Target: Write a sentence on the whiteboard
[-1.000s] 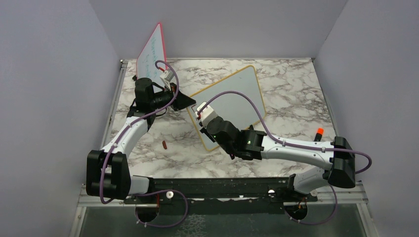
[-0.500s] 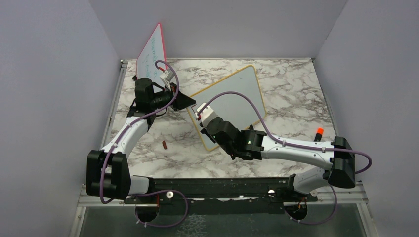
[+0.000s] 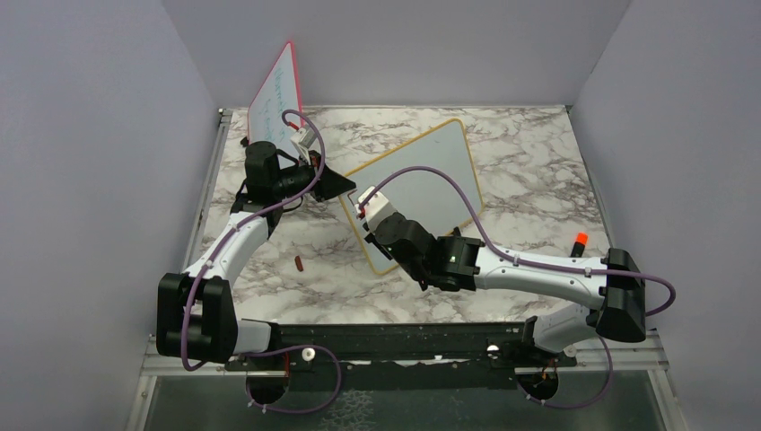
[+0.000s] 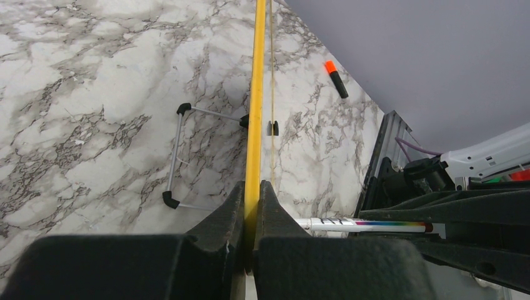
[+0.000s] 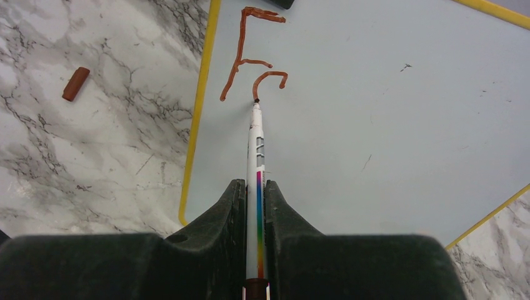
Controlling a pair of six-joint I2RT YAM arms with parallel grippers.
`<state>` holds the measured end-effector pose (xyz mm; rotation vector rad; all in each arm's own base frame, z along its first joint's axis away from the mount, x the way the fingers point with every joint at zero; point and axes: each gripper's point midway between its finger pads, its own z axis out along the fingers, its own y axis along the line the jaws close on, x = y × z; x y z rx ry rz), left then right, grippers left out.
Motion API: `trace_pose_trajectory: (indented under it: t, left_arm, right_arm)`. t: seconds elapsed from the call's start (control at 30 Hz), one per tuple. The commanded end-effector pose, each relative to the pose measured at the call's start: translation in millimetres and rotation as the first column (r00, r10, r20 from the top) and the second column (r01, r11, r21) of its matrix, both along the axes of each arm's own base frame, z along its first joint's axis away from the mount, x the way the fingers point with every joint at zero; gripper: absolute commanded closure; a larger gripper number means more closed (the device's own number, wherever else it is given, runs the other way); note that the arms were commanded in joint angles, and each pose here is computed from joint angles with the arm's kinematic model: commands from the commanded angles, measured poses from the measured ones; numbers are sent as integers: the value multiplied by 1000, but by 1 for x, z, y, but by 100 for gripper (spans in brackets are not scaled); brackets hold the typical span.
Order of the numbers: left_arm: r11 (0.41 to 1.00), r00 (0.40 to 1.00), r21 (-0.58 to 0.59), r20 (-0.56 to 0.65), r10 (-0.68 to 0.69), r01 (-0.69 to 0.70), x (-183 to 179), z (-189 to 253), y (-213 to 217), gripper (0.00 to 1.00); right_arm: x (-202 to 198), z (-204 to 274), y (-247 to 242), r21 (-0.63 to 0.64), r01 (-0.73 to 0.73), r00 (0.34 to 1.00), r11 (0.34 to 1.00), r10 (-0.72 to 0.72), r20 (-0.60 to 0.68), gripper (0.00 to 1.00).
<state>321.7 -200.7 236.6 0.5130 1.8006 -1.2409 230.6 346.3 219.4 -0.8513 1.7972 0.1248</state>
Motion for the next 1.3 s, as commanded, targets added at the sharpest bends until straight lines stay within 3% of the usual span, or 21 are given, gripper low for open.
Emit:
trace_pose_trajectory:
  t: [0.0, 1.27]
  left_arm:
    - [998, 997, 21, -58, -58, 59, -13, -18, -9, 100]
    - [998, 997, 31, -57, -59, 61, -13, -19, -9, 100]
  right_arm:
    - [7, 5, -13, -26, 43, 999, 999, -43, 23, 99]
    - [19, 24, -17, 49, 72, 995, 996, -75, 69, 99]
